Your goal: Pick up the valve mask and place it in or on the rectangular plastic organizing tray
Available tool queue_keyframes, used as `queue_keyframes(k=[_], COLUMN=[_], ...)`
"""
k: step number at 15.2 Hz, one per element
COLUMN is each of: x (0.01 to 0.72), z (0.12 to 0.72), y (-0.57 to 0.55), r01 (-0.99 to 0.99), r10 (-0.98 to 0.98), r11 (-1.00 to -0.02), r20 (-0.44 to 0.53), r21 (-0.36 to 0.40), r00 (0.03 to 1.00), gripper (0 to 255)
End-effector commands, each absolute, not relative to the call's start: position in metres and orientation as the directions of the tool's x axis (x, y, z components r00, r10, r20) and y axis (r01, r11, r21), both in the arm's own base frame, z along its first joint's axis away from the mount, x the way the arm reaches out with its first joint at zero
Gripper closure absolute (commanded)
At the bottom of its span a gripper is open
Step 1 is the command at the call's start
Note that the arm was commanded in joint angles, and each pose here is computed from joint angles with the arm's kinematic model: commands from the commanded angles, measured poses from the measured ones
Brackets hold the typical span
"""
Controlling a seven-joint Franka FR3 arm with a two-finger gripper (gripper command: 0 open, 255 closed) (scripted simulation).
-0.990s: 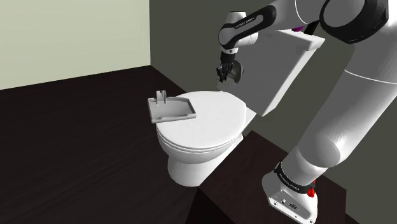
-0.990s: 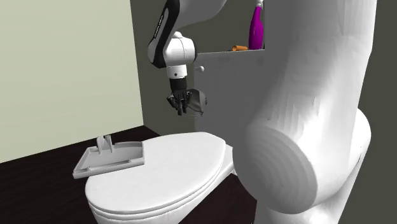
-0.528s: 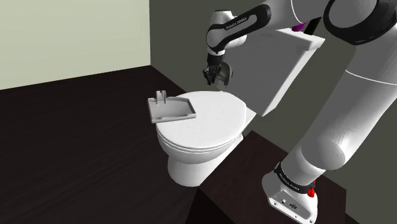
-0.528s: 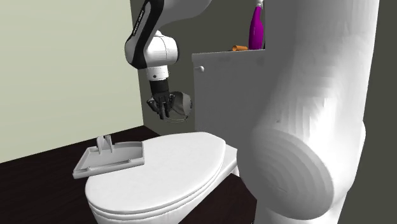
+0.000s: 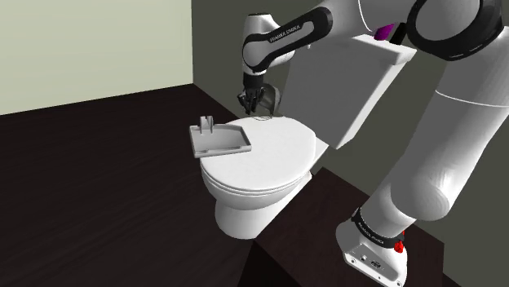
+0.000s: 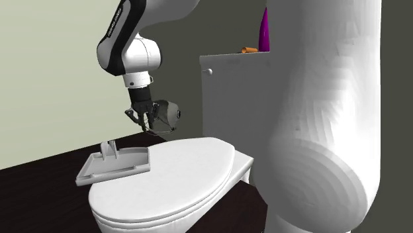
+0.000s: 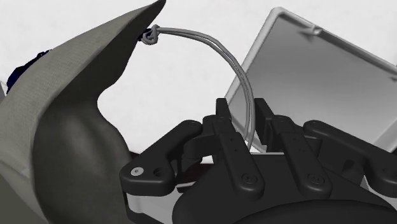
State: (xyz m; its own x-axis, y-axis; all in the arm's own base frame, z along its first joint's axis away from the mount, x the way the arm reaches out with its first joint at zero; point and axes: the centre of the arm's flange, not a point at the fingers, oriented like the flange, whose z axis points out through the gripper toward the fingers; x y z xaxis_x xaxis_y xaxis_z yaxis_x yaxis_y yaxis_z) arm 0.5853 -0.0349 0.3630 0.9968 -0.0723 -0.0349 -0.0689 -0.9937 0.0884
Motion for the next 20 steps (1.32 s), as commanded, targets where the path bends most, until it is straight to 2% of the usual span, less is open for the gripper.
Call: queue_keyframes(k=[1,13,20], x=[0.596,0.642,0.642], z=[0.363,0.352,0.315], y=[-0.007,0.145,0.145], r01=[-0.07,-0.07,-0.07], r10=[-0.074,-0.074,-0.074], r11=[-0.994,-0.994,-0.994], r20=[-0.034,-0.034,-0.034], r21=[0.088,0.088,0.088], r00=[0.997,0.997,0.997], gripper=[255,255,255])
